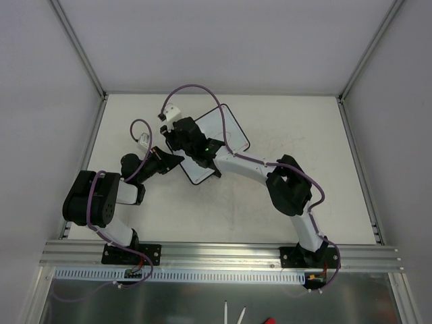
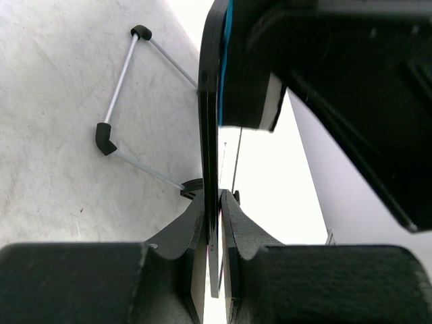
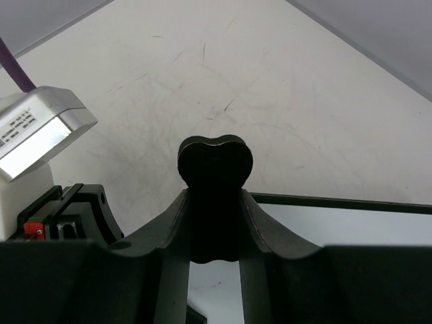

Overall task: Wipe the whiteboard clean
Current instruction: Hold the whiteboard at the whiteboard stand.

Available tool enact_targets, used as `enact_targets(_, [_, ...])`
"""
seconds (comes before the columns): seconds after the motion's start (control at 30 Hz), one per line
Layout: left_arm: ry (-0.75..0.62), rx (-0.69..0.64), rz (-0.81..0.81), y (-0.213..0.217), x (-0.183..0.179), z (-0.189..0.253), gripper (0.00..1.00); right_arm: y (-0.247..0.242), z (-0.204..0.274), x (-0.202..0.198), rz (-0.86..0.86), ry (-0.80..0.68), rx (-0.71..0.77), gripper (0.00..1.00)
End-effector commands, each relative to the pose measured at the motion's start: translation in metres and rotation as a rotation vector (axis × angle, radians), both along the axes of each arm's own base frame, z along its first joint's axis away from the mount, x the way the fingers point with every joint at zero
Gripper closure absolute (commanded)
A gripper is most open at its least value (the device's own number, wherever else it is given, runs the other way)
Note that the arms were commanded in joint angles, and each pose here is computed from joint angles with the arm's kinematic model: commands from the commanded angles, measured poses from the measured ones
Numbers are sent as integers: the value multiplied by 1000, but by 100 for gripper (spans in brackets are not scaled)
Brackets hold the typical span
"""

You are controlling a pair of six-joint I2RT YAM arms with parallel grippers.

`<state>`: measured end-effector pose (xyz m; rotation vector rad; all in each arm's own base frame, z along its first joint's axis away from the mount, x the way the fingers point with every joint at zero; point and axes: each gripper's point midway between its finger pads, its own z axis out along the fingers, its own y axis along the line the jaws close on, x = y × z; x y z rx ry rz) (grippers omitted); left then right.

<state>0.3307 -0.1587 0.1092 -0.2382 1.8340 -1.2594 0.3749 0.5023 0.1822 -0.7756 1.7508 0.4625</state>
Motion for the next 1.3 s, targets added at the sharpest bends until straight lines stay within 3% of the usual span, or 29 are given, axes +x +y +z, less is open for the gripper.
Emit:
enact_targets(0.0, [-436,-20,-77,-12,-9,84,100,1,10,18,-12,-35,23,100])
enact_targets(0.53, [-427,-17,-80,-14,-11,80,100,13,30,18,18,-47,56,100])
enact_targets(1.27, [-432,-13,-83,-14,-11,82,100,-12,-10,-22,28,14,22,100])
